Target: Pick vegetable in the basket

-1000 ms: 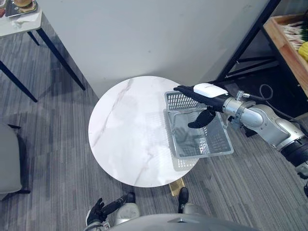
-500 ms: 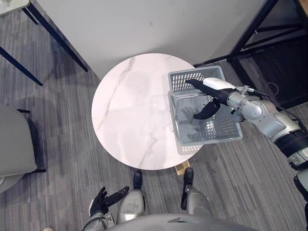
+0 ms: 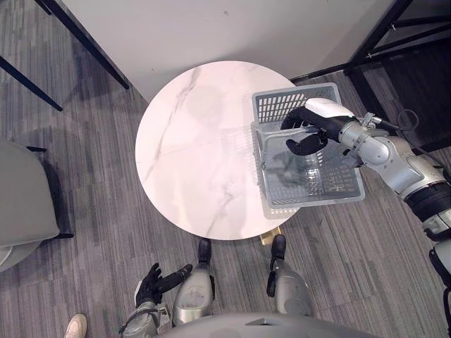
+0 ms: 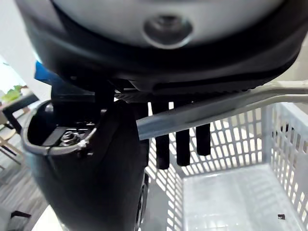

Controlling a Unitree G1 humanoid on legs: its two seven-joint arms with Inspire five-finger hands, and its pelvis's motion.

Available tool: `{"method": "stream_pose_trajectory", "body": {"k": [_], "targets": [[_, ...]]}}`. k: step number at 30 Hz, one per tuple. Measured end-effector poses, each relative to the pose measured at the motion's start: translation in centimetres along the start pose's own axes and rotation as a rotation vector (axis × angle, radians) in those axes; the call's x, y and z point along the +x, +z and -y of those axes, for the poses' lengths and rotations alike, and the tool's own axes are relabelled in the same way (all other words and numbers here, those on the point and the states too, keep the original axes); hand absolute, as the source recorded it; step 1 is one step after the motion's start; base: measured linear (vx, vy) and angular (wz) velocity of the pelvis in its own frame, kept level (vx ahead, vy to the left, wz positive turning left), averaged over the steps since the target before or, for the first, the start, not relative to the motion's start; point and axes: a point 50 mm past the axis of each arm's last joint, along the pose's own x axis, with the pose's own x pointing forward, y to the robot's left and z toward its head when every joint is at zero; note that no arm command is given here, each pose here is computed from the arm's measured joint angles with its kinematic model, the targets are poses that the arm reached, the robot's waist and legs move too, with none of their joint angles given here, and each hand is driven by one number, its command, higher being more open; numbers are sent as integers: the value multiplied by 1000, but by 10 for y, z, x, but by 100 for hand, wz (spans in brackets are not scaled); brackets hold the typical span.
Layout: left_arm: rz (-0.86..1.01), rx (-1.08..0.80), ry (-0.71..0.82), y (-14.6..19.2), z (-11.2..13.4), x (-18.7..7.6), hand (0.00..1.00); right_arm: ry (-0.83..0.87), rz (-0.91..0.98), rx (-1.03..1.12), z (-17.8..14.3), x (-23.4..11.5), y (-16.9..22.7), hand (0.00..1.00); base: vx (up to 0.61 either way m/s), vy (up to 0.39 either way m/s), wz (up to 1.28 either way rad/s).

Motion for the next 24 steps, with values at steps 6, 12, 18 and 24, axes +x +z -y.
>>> {"method": "stream_pose_trajectory", "body": {"k": [6, 12, 18, 24], "targets": [[4, 3, -1, 2, 1, 1, 100, 28, 38, -35, -9, 1, 10, 0, -26, -13, 0], [2, 5, 0, 2, 0, 1, 100, 88, 65, -28, -39, -12, 13, 0, -6, -1, 1], [10, 44, 38, 8, -15, 2, 100, 142, 21, 84, -80, -45, 1, 0, -38, -6, 0], [-22, 51, 88, 2, -31, -1, 100, 151, -75, 182, -103, -81, -16, 0, -55, -8, -19]]}}
